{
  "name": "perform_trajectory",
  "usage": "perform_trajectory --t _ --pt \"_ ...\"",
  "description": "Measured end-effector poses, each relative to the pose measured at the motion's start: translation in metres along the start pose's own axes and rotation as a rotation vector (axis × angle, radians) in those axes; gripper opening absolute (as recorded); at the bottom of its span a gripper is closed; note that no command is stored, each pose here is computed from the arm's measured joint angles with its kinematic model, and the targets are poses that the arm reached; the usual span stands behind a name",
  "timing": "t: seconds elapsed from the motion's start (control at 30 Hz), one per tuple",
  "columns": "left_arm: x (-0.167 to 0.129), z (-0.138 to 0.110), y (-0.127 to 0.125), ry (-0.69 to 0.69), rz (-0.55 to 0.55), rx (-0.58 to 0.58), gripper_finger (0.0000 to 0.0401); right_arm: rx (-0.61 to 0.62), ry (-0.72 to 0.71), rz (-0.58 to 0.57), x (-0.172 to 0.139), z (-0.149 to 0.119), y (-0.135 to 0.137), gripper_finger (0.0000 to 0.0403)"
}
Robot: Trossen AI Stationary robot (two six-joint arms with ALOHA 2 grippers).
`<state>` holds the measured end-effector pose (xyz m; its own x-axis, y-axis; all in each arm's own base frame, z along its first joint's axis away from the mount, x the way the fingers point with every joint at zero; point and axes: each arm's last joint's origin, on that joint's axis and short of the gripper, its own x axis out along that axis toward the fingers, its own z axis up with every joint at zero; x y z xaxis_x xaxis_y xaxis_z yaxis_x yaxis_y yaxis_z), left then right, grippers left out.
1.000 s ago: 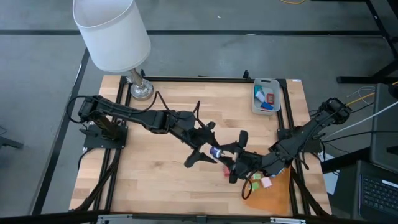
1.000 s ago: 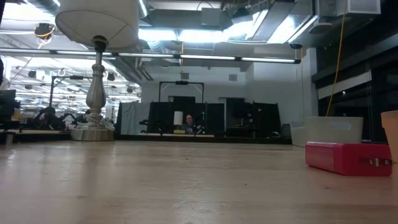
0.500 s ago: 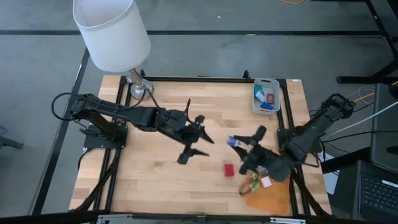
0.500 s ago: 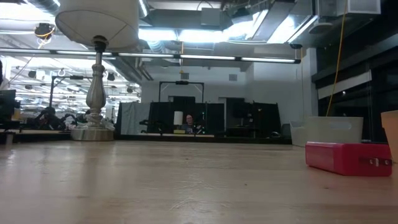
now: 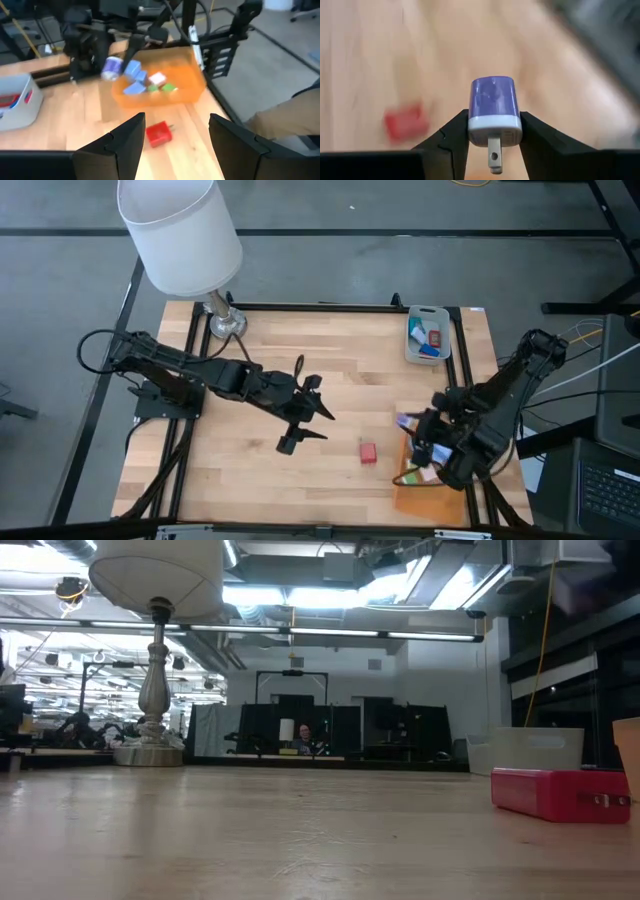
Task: Pick & Place Office items
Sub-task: Put the violet charger adapter into the orange bin
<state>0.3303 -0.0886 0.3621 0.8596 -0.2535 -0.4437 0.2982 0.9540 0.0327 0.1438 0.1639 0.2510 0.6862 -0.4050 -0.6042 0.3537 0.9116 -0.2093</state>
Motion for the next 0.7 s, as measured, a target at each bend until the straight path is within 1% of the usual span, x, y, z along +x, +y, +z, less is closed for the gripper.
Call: perform_trajectory --t 0.1,0.23,0.43,0.5,0.57,0.7 --pt "0.003 -0.006 -0.001 0.02 0.003 0.001 0.0214 0.075 0.151 0.0 0.0 -0.022 0.001 0.0144" --pt "0.009 -0.018 -0.001 0.048 -0.001 0.0 0.0214 0.16 0.275 0.005 -0.005 -0.049 0.006 0.0144" --pt "0.015 -0.028 0.002 0.068 0.009 -0.007 0.0214 0.272 0.463 -0.025 -0.015 -0.076 0.011 0.0144" --pt "0.018 -0.031 0.004 0.078 0.014 -0.013 0.0214 0.301 0.488 -0.032 -0.018 -0.082 0.013 0.0149" --pt "0.019 -0.033 0.005 0.068 0.016 -0.01 0.0214 0.33 0.467 -0.028 -0.019 -0.085 0.015 0.0158" --pt "0.021 -0.036 0.008 0.048 0.021 -0.015 0.0214 0.404 0.454 -0.023 -0.02 -0.085 0.017 0.0188"
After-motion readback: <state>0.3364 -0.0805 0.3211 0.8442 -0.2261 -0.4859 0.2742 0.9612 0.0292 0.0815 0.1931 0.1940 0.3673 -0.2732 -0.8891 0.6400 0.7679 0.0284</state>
